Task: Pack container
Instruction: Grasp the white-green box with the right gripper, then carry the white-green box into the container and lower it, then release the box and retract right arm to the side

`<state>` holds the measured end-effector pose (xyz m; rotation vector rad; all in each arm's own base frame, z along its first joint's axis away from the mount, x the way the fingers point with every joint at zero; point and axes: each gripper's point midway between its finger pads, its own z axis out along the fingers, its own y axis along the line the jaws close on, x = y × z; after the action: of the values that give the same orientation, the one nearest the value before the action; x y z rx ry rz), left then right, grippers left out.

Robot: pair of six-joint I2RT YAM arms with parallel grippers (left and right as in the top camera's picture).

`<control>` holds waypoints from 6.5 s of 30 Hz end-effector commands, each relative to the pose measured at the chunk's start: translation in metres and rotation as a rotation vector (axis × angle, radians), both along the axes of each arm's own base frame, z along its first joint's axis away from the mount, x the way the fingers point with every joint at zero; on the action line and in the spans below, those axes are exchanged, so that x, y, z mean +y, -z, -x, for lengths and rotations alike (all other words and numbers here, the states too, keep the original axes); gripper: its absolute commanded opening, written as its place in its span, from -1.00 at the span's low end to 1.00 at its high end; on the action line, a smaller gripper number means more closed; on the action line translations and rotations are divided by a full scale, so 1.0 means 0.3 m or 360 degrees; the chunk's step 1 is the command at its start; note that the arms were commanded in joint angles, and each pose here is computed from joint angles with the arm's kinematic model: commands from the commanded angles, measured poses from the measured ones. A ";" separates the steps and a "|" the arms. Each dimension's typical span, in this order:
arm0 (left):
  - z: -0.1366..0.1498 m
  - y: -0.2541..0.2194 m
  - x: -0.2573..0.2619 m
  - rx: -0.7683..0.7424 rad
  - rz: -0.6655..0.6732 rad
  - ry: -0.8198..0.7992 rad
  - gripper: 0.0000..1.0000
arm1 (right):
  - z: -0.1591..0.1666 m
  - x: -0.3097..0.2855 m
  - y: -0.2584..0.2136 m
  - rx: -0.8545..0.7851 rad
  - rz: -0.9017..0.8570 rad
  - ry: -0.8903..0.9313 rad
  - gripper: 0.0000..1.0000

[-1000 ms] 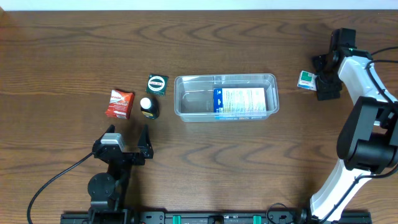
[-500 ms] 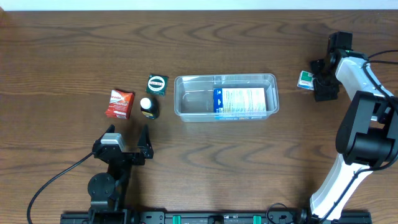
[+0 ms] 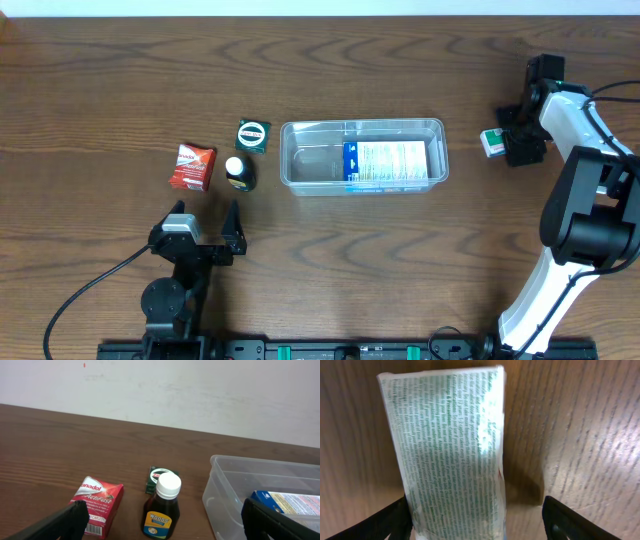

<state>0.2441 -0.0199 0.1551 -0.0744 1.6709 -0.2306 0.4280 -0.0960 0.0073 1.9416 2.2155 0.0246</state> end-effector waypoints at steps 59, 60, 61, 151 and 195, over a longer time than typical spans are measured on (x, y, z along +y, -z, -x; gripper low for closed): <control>0.002 0.050 0.002 0.0066 -0.0032 0.0001 0.96 | 0.047 -0.064 0.005 0.0221 0.0167 -0.1336 -0.10; 0.002 0.050 0.002 0.0066 -0.0032 0.0001 0.96 | 0.044 -0.063 0.005 0.0213 0.0166 -0.1336 -0.12; 0.002 0.050 0.002 0.0066 -0.0032 0.0001 0.96 | 0.041 -0.062 0.003 0.0207 0.0164 -0.1336 -0.11; 0.002 0.050 0.002 0.0066 -0.0032 0.0001 0.96 | 0.290 0.889 -0.224 -0.0376 0.0018 -0.0176 -0.21; 0.002 0.050 0.002 0.0066 -0.0033 0.0001 0.96 | 0.153 0.747 -0.808 -0.0935 0.0762 -0.1418 0.98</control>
<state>0.2441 -0.0199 0.1551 -0.0744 1.6709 -0.2306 0.3783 0.1593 0.1925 0.8518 2.2501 0.3236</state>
